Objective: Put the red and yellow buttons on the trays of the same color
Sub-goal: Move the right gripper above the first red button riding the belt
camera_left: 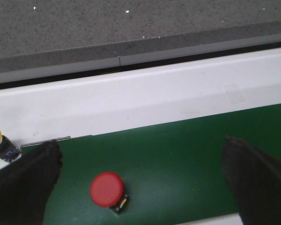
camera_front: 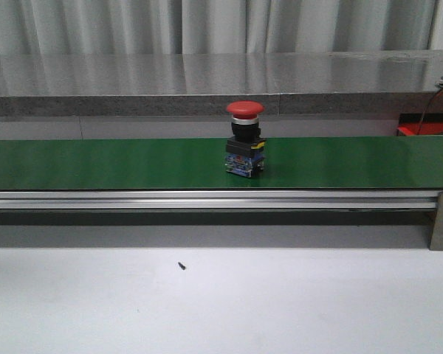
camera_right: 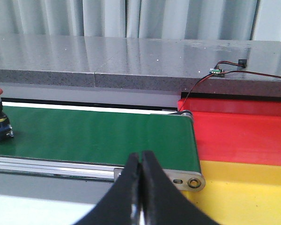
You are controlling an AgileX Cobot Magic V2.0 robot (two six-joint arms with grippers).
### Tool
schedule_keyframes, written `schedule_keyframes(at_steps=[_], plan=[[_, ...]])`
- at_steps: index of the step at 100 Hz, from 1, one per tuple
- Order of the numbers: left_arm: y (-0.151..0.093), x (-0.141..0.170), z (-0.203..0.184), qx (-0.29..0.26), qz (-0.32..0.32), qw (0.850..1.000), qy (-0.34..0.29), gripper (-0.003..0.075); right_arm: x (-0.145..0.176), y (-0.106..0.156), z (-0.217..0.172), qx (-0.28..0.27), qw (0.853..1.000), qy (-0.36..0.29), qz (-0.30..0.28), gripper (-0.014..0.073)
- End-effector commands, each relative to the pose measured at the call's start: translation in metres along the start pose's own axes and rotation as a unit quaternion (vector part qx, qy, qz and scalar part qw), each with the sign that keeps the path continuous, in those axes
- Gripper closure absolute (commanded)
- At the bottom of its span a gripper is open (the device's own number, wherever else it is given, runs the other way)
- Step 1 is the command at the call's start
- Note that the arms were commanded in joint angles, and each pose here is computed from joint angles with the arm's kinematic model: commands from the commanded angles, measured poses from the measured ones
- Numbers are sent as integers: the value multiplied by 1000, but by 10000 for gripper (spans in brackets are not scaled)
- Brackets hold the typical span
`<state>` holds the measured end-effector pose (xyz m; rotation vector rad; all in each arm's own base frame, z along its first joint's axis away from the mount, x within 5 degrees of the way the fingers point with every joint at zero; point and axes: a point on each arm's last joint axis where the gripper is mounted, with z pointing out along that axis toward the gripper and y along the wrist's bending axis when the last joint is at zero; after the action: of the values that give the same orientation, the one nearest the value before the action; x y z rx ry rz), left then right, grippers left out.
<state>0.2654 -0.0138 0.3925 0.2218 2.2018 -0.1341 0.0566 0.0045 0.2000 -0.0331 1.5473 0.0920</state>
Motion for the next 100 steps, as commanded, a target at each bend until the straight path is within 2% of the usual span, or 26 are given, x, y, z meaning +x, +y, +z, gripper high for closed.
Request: schedule_keyframes(at_steps=[1, 21, 29, 46, 61, 68, 79, 100], plan=[[-10, 3, -29, -8, 5, 996, -87, 48, -13, 1, -1, -3, 999, -47, -1, 665], [-16, 55, -45, -23, -2, 993, -117, 52, -21, 1, -2, -6, 996, -91, -1, 665], [-17, 74, -49, -36, -5, 989, -144, 99, -24, 1, -2, -7, 994, -105, -1, 665], [-19, 112, -54, -49, -8, 985, -166, 312, -29, 2, -4, -9, 991, -136, -1, 665], [-21, 126, -54, -48, -8, 986, -161, 512, -31, 2, -4, -9, 990, -137, 0, 665], [-21, 126, -54, -48, -9, 986, -160, 607, -33, 2, -3, -6, 995, -95, 4, 660], [-20, 126, -54, -49, -9, 986, -161, 736, -47, 1, -4, 2, 1000, 14, 20, 655], [-20, 126, -54, -49, -9, 986, -161, 739, -106, 2, 5, 16, 992, 127, 21, 655]])
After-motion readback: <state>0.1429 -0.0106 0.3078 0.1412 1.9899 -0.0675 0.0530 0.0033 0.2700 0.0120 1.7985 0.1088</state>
